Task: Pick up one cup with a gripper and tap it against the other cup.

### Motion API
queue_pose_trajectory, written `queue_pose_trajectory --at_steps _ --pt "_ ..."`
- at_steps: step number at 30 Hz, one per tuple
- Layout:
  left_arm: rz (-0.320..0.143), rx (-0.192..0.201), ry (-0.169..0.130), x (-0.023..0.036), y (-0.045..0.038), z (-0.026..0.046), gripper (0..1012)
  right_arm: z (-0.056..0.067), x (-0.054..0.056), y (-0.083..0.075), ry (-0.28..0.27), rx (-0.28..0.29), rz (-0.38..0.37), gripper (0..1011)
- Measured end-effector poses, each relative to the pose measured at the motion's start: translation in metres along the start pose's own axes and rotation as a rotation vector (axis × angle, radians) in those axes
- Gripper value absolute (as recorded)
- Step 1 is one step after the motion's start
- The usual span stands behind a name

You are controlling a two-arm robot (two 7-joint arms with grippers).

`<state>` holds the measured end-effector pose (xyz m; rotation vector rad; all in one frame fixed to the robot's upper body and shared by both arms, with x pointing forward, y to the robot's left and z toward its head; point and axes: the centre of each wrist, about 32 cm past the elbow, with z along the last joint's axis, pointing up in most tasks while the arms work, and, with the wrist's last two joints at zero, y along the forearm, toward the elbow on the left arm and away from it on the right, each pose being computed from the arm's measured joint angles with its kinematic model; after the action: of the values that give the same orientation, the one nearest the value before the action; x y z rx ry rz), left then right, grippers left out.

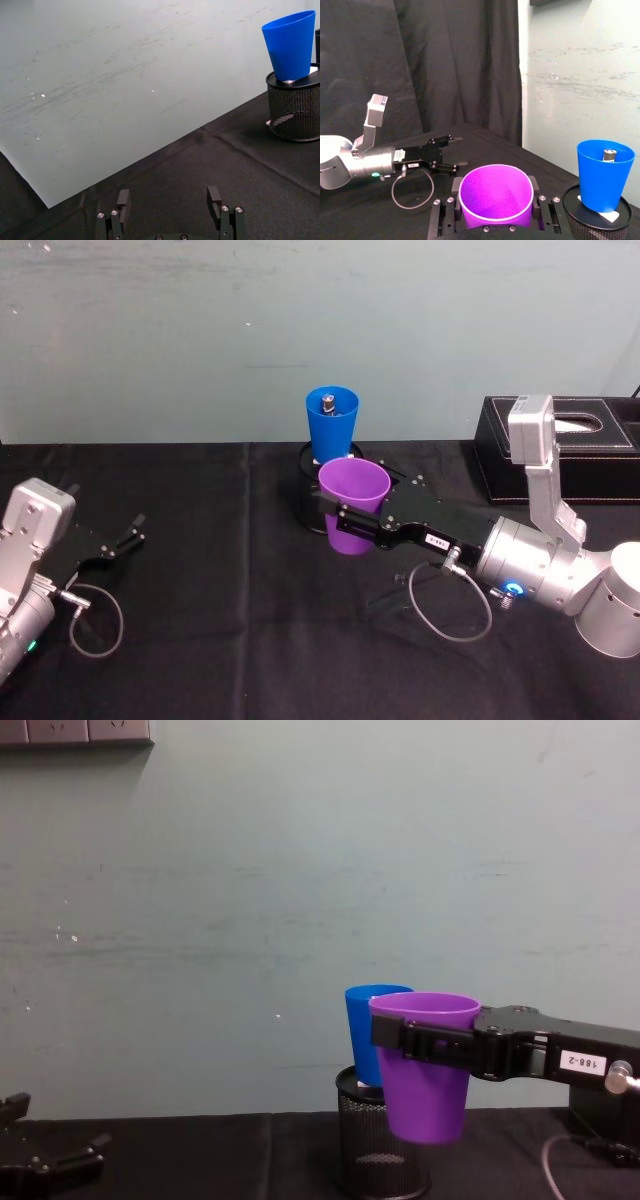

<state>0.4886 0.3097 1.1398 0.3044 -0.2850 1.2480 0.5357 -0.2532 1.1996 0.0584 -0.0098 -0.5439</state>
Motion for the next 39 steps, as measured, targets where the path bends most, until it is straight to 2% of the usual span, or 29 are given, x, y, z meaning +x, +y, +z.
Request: queue_pose_trajectory --at_steps 39 --pt "0.0 0.0 0.0 0.0 0.0 0.0 1000 0.0 0.0 0.0 0.0 0.0 0.0 754"
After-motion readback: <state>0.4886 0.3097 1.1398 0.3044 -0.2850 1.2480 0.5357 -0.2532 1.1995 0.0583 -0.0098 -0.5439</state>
